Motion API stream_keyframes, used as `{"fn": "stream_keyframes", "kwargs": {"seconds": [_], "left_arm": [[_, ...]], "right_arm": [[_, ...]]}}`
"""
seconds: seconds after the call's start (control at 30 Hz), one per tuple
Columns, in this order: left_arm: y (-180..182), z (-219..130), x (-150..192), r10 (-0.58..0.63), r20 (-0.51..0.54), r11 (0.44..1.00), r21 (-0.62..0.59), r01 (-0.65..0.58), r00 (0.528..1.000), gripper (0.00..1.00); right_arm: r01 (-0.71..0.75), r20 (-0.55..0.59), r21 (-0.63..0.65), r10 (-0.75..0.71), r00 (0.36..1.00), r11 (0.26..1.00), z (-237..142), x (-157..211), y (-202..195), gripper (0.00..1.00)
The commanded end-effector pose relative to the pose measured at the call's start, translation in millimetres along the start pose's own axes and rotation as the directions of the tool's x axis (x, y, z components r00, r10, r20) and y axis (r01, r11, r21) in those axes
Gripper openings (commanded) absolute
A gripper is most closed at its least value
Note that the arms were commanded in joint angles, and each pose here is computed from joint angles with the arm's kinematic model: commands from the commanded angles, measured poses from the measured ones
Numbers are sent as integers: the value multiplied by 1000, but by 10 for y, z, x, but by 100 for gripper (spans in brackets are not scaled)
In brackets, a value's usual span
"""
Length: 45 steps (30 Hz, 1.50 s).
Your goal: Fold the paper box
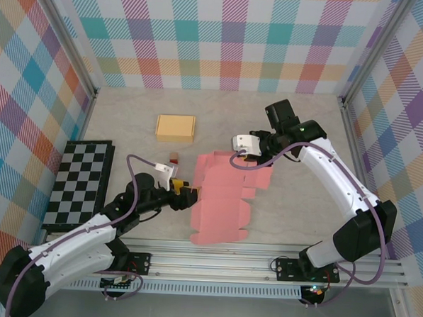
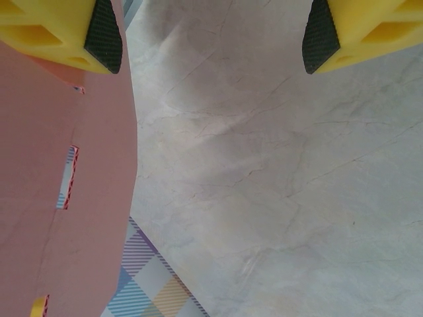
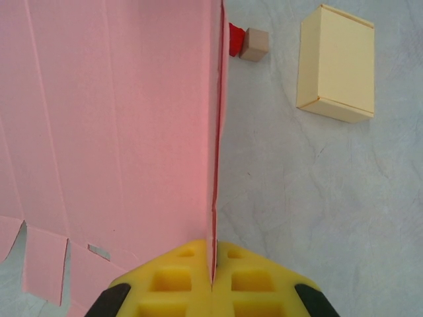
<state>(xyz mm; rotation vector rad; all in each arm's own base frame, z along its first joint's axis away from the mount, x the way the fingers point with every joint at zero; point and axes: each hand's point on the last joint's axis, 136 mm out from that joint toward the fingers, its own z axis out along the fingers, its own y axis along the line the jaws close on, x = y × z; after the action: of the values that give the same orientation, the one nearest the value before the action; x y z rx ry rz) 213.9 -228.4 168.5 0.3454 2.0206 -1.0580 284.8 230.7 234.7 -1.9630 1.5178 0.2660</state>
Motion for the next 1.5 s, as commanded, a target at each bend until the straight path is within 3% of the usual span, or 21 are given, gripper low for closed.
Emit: {"fn": "stream_keyframes", "kwargs": {"seconds": [0.0, 0.23, 1.1, 1.2, 1.3, 1.47], "left_arm": [[-133, -74, -154, 8, 48, 999, 41, -10, 999, 74], [-246, -116, -200, 9, 74, 995, 98, -16, 997, 74], [-438, 229, -338, -58, 50, 980, 195, 47, 997, 72], [-474, 243, -389, -77, 68, 974, 217, 61, 995, 63], [-520, 250, -428, -78, 77, 970, 235, 58, 994, 39], [-564, 235, -452, -74, 80, 968, 246, 52, 994, 7]], "right_arm": [[21, 15, 29, -21, 1000, 999, -106, -40, -28, 0], [34, 42, 55, -36, 998, 998, -169, -102, -51, 0], [-63, 167, 26, 57, 984, 998, -174, -302, -19, 0], [-85, 183, 19, 80, 980, 996, -164, -318, -5, 0], [-105, 195, 8, 102, 975, 994, -146, -325, 16, 0], [-120, 200, 8, 116, 973, 993, -134, -319, 25, 0]]}}
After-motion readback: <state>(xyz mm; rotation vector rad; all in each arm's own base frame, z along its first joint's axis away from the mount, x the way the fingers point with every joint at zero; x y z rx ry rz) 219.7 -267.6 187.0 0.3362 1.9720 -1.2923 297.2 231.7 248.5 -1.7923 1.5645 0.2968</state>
